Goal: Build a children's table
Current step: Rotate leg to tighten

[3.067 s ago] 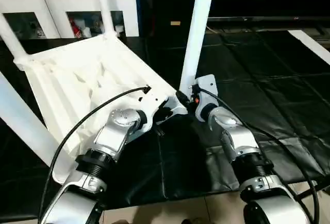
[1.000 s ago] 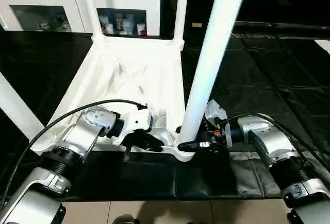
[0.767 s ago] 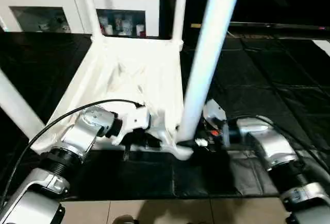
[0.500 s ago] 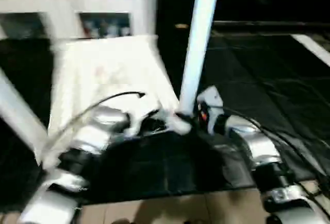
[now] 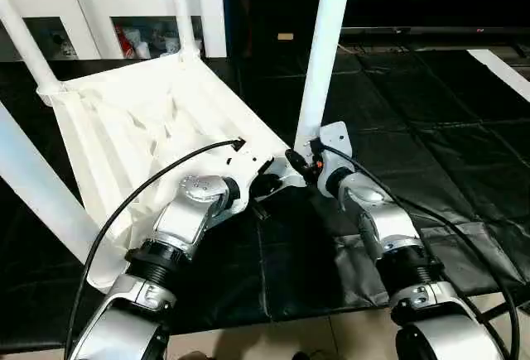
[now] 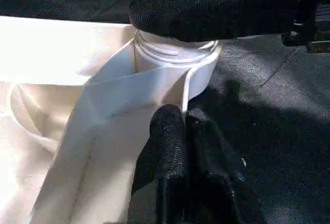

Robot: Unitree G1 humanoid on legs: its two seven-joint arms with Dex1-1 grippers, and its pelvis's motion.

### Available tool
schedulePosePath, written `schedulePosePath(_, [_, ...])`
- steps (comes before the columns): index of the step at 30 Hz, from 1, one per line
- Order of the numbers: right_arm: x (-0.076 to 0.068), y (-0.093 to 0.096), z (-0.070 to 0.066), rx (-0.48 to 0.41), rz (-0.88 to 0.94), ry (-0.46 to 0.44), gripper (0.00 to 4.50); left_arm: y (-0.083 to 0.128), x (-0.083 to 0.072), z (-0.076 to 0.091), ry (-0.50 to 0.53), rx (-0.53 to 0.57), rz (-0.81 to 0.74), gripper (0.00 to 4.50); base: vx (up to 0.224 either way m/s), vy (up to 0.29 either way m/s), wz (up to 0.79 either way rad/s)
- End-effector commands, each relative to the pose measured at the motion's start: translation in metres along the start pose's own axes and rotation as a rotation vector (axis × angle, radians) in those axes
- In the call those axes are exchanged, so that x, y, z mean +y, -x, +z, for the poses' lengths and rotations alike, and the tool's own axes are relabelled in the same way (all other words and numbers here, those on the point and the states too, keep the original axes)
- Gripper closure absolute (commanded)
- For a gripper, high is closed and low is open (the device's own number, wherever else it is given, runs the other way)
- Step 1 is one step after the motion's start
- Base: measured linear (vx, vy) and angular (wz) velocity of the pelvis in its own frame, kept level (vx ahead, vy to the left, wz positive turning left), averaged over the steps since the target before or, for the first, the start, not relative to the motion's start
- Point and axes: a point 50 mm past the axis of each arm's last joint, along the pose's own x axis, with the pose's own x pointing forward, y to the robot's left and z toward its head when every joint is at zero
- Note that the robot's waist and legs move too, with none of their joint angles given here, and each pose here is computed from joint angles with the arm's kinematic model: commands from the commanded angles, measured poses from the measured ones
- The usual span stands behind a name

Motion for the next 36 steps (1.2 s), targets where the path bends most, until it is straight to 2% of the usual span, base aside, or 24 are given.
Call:
schedulePosePath(1, [0.019,-0.001,-0.017,0.044,0.095,-0.085,1.84,0.004,0.007,0.020,-0.044,-0.049,0.053,4.50,0.000,0.000,0.00])
schedulePosePath(5, [0.007,0.007,-0.014,0.010,0.123,-0.067,1.62,0.009,0.012,0.010,-0.076,0.005,0.026,4.50,0.000,0.000,0.00])
schedulePosePath(6, [0.003,0.010,-0.013,-0.001,0.142,-0.057,1.41,0.011,0.013,0.008,-0.086,0.017,0.015,4.50,0.000,0.000,0.00])
schedulePosePath(10, [-0.016,0.029,-0.010,-0.027,0.257,-0.012,1.24,0.019,0.019,-0.001,-0.144,0.056,-0.056,4.50,0.000,0.000,0.00])
schedulePosePath(11, [-0.016,0.029,-0.010,-0.027,0.257,-0.012,1.09,0.019,0.019,-0.001,-0.144,0.056,-0.056,4.50,0.000,0.000,0.00])
schedulePosePath(12, [-0.025,0.042,-0.008,-0.027,0.348,0.025,1.00,0.025,0.021,-0.006,-0.184,0.067,-0.130,4.50,0.000,0.000,0.00])
schedulePosePath(18, [-0.042,0.066,0.000,-0.023,0.510,0.078,0.55,0.039,0.022,-0.015,-0.278,0.084,-0.327,4.50,0.000,0.000,0.00])
schedulePosePath(19, [-0.042,0.066,0.000,-0.023,0.510,0.078,0.55,0.039,0.022,-0.015,-0.278,0.084,-0.327,4.50,0.000,0.000,0.00])
schedulePosePath(21, [-0.042,0.076,0.002,0.017,0.641,0.108,0.38,0.046,0.019,-0.017,-0.322,0.094,-0.443,4.50,0.000,0.000,0.00])
schedulePosePath(23, [-0.041,0.079,0.002,0.047,0.707,0.122,0.30,0.048,0.019,-0.018,-0.347,0.104,-0.479,4.50,0.000,0.000,0.00])
schedulePosePath(25, [-0.039,0.079,0.001,0.075,0.745,0.147,0.04,0.049,0.018,-0.019,-0.359,0.115,-0.523,4.50,0.000,0.000,0.00])
schedulePosePath(26, [-0.038,0.076,0.001,0.104,0.773,0.181,0.04,0.051,0.015,-0.020,-0.376,0.129,-0.586,4.50,0.000,0.000,0.00])
schedulePosePath(29, [-0.037,0.070,0.002,0.122,0.798,0.208,0.04,0.053,0.010,-0.020,-0.413,0.144,-0.653,4.50,0.000,0.000,0.00])
schedulePosePath(34, [-0.032,0.065,0.004,0.140,0.870,0.214,0.04,0.056,0.006,-0.019,-0.439,0.158,-0.712,4.50,0.000,0.000,0.00])
schedulePosePath(36, [-0.028,0.064,0.004,0.153,0.906,0.210,0.20,0.056,0.006,-0.019,-0.444,0.155,-0.723,4.50,0.000,0.000,0.00])
